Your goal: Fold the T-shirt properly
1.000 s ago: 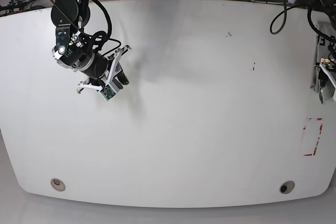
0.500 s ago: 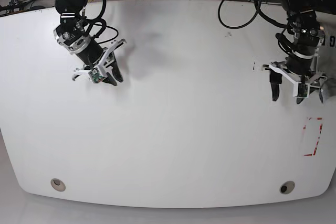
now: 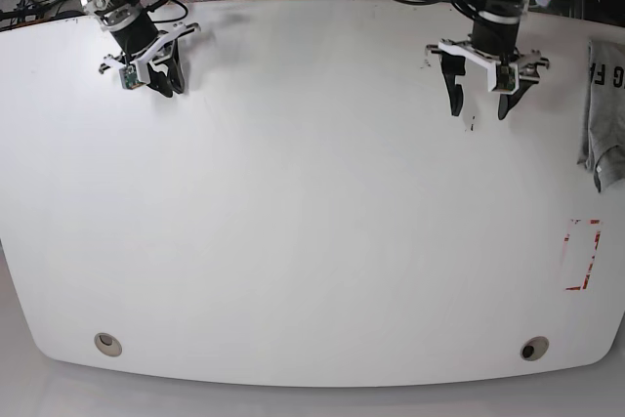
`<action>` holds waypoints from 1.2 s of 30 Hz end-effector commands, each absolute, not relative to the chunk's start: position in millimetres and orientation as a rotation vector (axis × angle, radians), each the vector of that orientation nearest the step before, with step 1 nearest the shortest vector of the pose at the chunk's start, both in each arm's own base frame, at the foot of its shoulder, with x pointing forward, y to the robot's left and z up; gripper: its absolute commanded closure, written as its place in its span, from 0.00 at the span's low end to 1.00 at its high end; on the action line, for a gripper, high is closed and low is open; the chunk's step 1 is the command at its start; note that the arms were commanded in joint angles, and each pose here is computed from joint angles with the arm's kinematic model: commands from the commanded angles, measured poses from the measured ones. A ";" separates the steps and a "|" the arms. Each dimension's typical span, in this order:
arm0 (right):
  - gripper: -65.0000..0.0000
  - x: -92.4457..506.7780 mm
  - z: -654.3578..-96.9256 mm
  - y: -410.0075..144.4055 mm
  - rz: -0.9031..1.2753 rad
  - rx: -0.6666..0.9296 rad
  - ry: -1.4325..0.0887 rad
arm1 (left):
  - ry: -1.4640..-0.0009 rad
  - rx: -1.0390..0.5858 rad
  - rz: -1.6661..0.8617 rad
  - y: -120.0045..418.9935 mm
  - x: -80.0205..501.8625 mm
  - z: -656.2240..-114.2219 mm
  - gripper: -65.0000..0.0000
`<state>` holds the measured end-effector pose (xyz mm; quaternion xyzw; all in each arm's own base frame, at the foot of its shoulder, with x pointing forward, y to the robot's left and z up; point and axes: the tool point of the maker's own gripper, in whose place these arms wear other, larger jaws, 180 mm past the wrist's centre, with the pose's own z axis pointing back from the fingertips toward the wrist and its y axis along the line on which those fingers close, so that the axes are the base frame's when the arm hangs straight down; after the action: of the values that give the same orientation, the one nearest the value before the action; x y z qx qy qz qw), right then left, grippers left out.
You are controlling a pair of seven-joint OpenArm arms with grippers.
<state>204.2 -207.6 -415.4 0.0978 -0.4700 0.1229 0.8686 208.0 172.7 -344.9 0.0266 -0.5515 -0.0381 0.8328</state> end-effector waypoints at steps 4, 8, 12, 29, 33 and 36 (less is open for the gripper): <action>0.84 165.1 -398.2 -213.6 0.200 0.236 -0.997 | -1.118 0.049 -0.051 166.7 154.0 -351.7 0.38; 0.84 123.2 -399.6 -217.5 0.138 0.256 -0.933 | -1.051 0.036 -0.053 163.2 108.5 -357.9 0.38; 0.84 85.9 -403.8 -209.6 0.059 0.291 -0.875 | -0.944 -0.010 -0.055 148.4 64.1 -366.7 0.38; 0.85 -47.1 -465.3 -158.6 -0.040 0.391 -0.502 | -0.549 -0.034 -0.026 158.6 -57.7 -459.7 0.38; 0.85 -60.3 -497.8 -155.2 -0.045 0.383 -0.425 | -0.489 -0.038 0.002 159.7 -64.5 -498.7 0.38; 0.85 -57.9 -519.6 -146.8 -0.062 0.389 -0.397 | -0.437 -0.044 0.029 159.1 -70.8 -526.7 0.38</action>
<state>-46.3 -149.9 -515.9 0.1842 -0.2065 -0.0236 0.9607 -51.7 161.4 -518.6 -0.0174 -0.2372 0.0053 0.9713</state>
